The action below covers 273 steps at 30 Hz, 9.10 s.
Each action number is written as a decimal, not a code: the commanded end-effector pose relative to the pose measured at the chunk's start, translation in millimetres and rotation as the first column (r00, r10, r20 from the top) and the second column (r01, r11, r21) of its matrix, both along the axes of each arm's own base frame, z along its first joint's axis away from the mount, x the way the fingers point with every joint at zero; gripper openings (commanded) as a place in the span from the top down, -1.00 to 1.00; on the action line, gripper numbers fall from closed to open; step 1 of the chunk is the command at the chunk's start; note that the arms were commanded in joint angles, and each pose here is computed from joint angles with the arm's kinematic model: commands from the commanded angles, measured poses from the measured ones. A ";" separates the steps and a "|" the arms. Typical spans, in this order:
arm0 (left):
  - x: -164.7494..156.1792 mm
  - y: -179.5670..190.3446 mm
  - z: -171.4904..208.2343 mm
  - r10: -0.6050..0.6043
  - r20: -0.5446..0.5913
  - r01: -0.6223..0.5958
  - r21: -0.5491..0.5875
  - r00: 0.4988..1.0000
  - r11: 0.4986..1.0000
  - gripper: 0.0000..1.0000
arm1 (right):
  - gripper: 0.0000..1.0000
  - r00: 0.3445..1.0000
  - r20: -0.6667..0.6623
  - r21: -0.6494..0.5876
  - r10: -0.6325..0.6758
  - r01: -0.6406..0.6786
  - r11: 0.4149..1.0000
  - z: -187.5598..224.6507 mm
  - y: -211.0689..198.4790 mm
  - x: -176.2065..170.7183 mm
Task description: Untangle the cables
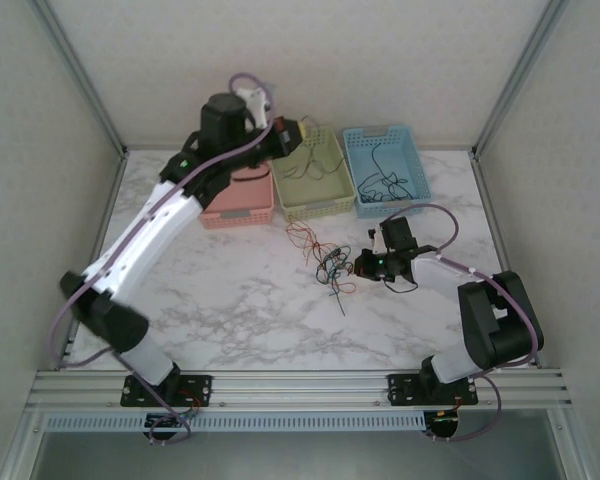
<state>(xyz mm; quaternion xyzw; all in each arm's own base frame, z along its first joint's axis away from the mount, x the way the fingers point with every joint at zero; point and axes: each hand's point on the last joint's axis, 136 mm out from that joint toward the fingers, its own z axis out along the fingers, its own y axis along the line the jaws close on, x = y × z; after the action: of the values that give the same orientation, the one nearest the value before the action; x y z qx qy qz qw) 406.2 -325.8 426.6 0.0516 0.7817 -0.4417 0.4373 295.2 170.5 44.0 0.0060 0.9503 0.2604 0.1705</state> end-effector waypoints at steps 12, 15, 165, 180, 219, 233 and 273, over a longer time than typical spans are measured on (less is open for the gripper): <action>108.9 -132.7 -93.3 -0.207 -0.073 0.197 -0.125 0.976 0.972 1.00 | 1.00 1.000 -0.002 -0.012 0.000 0.000 1.000 -8.4 -3.2 -4.8; 130.9 -141.8 -141.9 -0.164 -0.113 0.151 -0.115 0.980 0.982 1.00 | 1.00 1.000 -0.012 -0.019 0.000 0.000 1.000 -10.9 -3.5 -4.4; -134.4 114.5 -193.8 0.187 -0.285 -0.133 0.198 0.940 0.971 -0.18 | 1.00 0.981 0.189 -0.098 0.038 -0.019 0.995 9.4 0.5 -15.5; -103.6 -1.9 -299.3 0.101 -0.505 -0.019 0.165 0.857 0.986 -0.38 | 1.00 0.980 0.193 -0.093 0.038 -0.021 0.995 9.9 1.2 -15.7; -69.4 -7.7 -319.7 0.187 -0.448 -0.062 0.281 0.874 0.958 1.00 | 1.00 0.980 0.195 -0.093 0.041 -0.023 0.995 11.2 1.1 -16.1; -80.7 161.3 -203.8 0.386 -0.280 -0.306 0.289 0.879 0.907 1.00 | 1.00 0.975 0.221 -0.116 0.004 0.022 0.993 14.4 -8.0 -14.7; -141.0 128.9 -191.6 0.045 -0.361 0.002 0.129 0.932 0.992 1.00 | 0.02 0.878 0.406 0.180 0.253 -0.348 0.920 100.3 88.4 -50.2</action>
<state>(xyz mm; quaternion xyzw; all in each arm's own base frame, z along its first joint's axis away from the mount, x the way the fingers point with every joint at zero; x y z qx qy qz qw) 262.9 -194.5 248.6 -0.0089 0.8683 -0.4051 0.2861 245.0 241.0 131.6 -0.1464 0.8634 0.3761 0.3027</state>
